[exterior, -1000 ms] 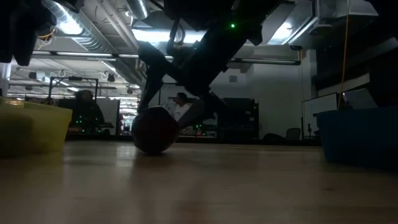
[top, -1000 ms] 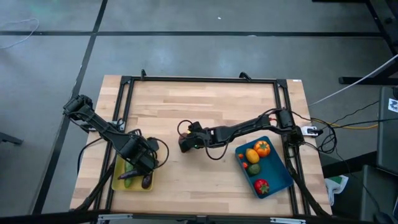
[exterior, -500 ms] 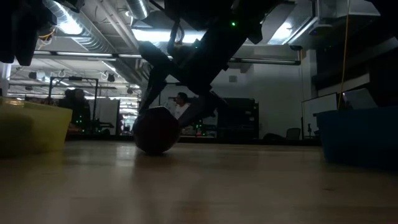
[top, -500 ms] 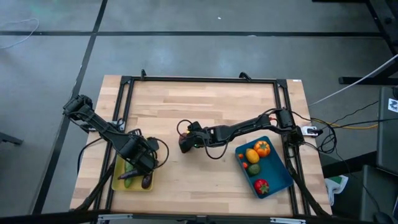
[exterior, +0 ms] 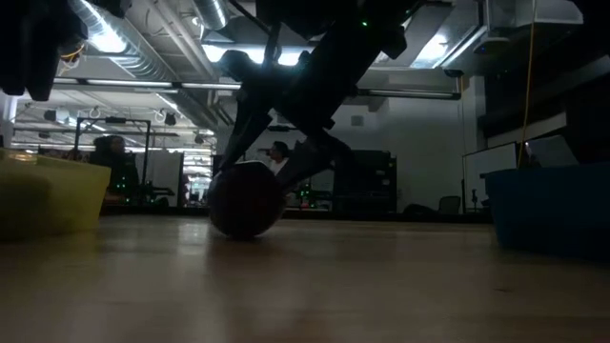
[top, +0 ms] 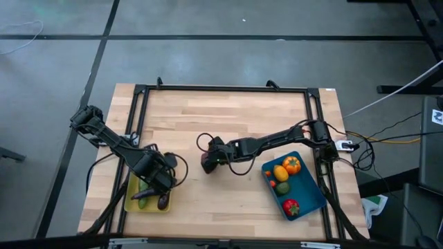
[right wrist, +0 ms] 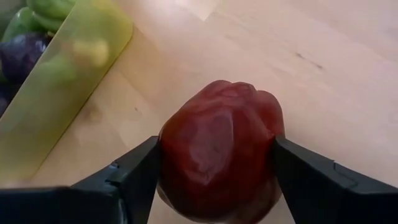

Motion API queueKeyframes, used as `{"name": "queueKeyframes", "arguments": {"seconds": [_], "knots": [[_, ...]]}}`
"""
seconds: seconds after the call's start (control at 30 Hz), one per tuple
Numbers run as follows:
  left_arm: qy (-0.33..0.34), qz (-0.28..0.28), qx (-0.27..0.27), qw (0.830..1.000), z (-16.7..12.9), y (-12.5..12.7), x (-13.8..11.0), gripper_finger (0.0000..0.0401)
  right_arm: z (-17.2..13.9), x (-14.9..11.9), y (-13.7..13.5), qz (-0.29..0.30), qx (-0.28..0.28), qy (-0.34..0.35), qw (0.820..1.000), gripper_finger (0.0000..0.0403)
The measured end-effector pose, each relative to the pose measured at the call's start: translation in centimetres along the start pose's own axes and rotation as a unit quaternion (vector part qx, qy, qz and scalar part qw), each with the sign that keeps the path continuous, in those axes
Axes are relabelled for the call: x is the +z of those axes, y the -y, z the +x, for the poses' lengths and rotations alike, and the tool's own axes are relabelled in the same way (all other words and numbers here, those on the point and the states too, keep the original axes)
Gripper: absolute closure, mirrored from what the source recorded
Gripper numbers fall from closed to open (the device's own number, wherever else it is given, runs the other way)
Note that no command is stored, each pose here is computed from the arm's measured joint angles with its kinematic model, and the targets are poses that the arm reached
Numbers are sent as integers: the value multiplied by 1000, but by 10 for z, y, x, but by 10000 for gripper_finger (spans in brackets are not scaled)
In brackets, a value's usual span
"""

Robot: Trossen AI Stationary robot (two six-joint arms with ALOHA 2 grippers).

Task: Sort produce into baskets
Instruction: Put the apple into the blue bin

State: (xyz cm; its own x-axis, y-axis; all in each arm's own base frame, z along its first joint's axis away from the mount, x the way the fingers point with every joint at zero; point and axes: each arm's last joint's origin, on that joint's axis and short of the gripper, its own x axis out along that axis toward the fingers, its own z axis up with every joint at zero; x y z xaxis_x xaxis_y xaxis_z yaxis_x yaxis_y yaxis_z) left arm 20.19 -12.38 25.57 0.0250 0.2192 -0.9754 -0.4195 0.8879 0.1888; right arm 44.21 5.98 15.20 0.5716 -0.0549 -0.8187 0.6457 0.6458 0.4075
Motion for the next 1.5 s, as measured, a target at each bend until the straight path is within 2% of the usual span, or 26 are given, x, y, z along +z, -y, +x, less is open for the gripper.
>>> {"name": "queueKeyframes", "arguments": {"seconds": [0.1,0.23,0.4,0.53,0.93,1.13,1.37,1.5], "knots": [[25,2,-29,999,0,6,4,166,0,-1,0,0,3,-9,1000,122],[101,14,-63,993,-2,16,14,166,0,-2,0,-1,10,-25,1000,124],[195,46,-76,977,-6,27,26,166,0,-3,-1,-2,28,-48,998,124],[235,64,-70,967,0,35,31,166,-1,-5,-2,-15,48,-76,996,125],[249,79,-58,964,61,57,36,166,-1,-9,-6,-26,112,-152,982,125],[263,115,-57,956,84,74,43,166,-1,-9,-10,-28,141,-156,977,125],[269,119,-60,954,90,80,46,166,-1,-8,-11,-30,148,-160,975,125],[269,115,-61,954,89,79,45,166,-1,-6,-13,-55,166,-145,974,125]]}}
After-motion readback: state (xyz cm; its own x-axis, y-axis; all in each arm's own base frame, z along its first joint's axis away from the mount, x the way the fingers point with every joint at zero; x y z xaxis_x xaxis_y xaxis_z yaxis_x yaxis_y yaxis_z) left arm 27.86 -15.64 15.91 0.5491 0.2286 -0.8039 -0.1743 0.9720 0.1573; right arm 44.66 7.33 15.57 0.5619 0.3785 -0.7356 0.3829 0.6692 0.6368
